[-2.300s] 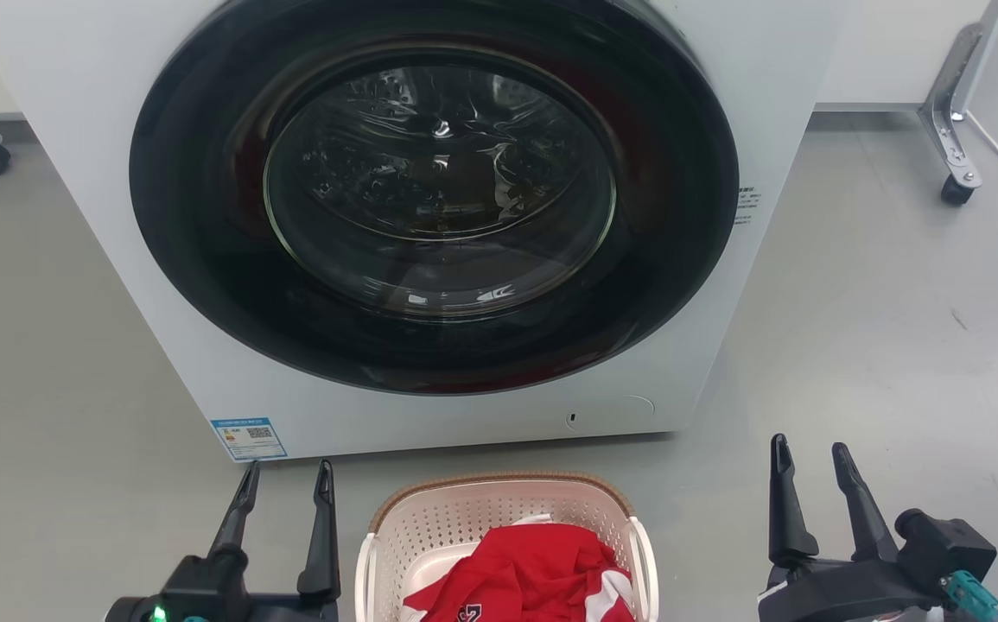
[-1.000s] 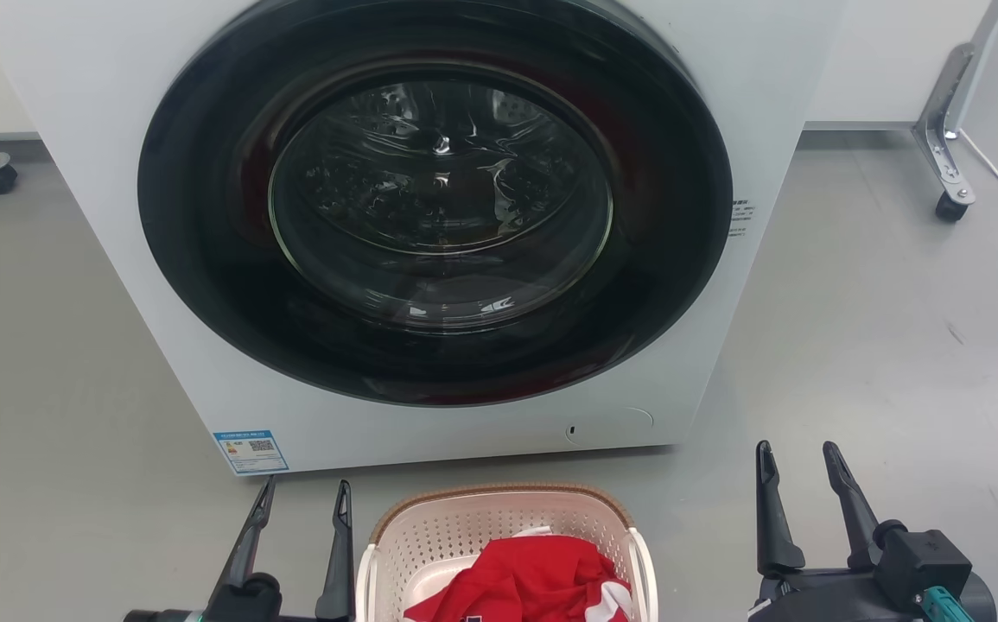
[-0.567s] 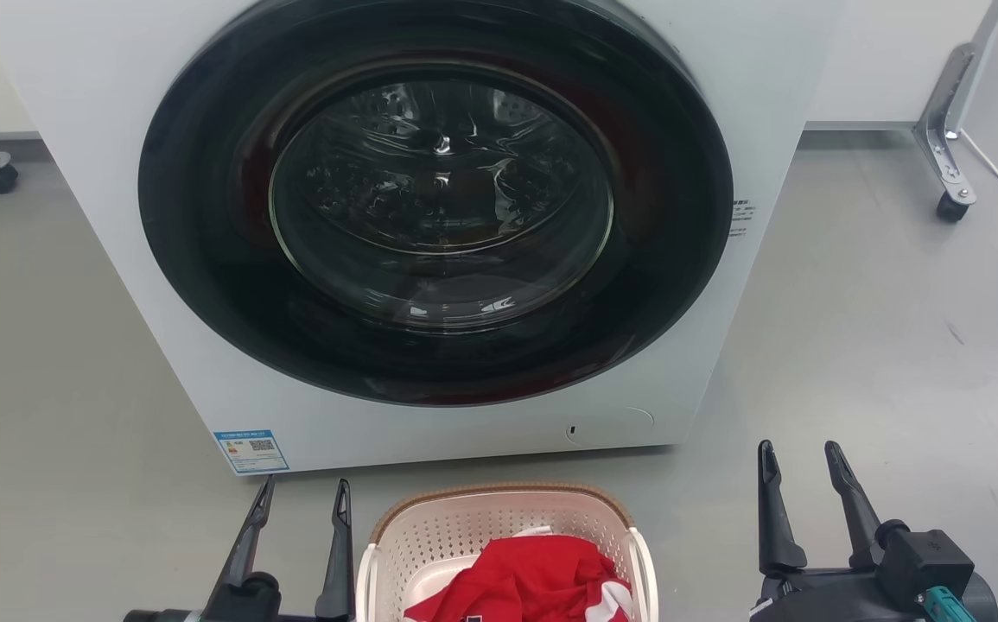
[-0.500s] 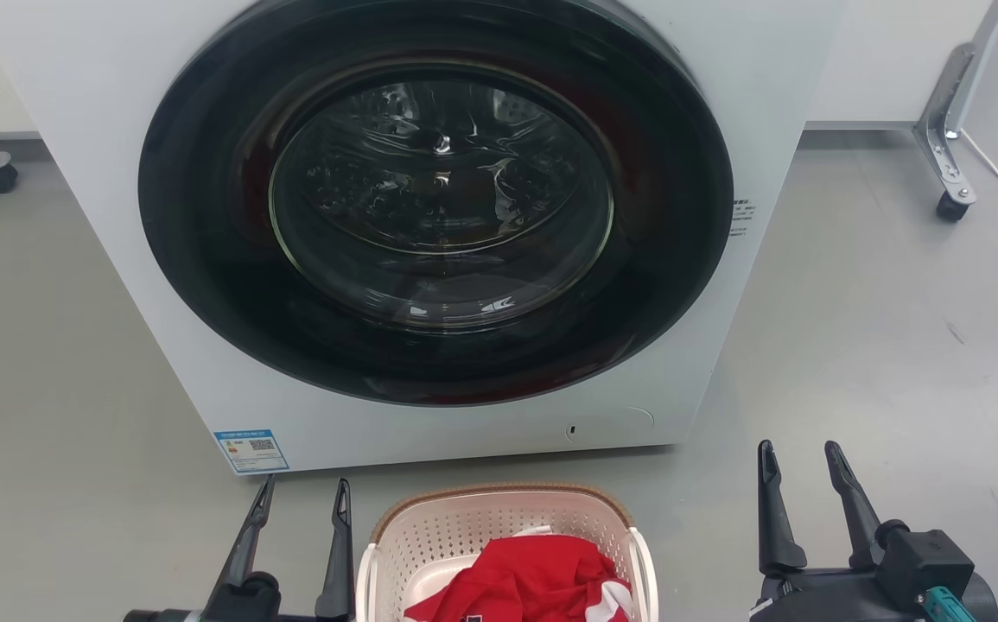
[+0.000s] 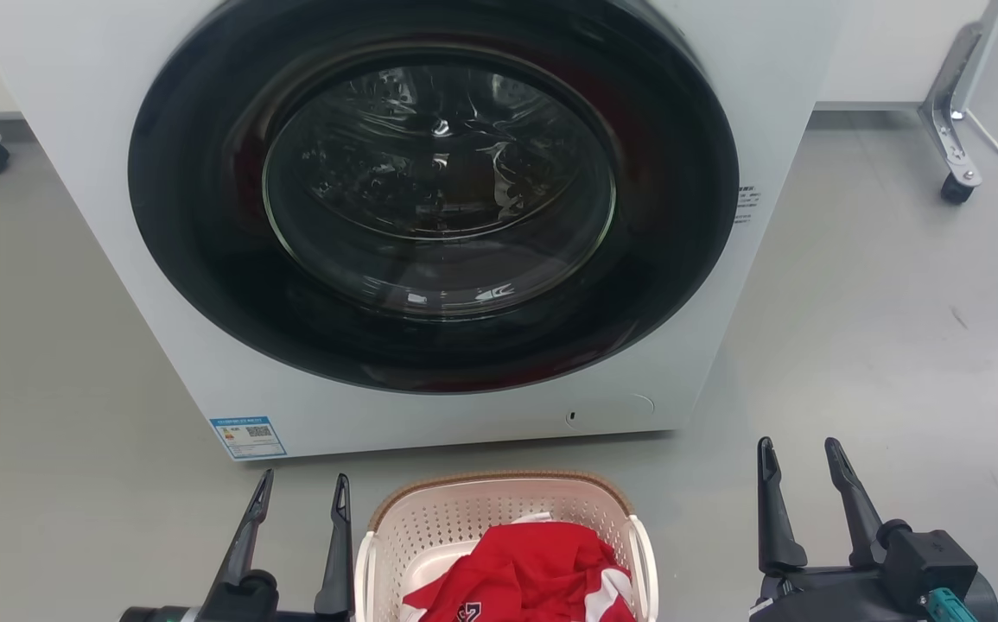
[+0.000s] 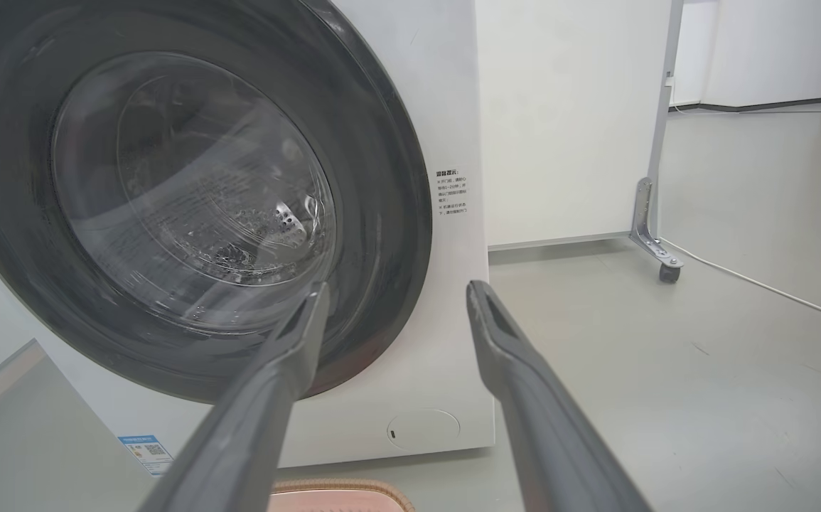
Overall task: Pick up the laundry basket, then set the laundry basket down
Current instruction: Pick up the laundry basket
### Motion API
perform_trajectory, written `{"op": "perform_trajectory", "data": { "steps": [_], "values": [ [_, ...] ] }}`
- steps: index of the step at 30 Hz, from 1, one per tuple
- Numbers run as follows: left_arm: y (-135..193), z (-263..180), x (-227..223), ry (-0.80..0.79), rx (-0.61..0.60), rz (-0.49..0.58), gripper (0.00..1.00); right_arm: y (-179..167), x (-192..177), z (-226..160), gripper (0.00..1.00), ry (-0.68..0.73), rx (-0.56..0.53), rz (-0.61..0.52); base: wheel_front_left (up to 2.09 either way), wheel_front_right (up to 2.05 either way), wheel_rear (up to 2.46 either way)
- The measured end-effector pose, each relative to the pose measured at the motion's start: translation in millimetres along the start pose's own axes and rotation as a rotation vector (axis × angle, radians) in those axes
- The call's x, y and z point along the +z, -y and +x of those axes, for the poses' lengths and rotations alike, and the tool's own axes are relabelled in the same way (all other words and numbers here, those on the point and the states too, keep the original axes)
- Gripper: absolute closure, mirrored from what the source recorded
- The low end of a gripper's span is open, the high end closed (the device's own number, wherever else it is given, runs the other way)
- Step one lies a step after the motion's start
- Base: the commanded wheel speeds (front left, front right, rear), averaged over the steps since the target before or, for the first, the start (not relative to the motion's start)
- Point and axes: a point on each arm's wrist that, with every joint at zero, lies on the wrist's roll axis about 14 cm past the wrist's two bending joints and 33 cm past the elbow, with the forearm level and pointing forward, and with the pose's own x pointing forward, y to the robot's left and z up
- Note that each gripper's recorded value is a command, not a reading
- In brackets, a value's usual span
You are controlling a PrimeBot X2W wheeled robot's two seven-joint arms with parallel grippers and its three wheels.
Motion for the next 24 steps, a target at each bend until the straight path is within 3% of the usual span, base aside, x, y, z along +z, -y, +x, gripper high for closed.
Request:
{"op": "perform_trajectory", "data": {
  "steps": [12, 24],
  "values": [
    [-1.7, 12.5, -14.5, -0.040, 0.001, -0.011, 0.00, 3.9, -15.1, 13.2, 0.00, -0.036, -0.003, 0.007, 0.00, 0.00, 0.00],
    [-0.8, 62.5, -42.7, -0.092, -0.021, -0.020, 0.00, 8.0, -42.5, 61.9, 0.00, -0.083, 0.022, -0.012, 0.00, 0.00, 0.00]
  ]
}}
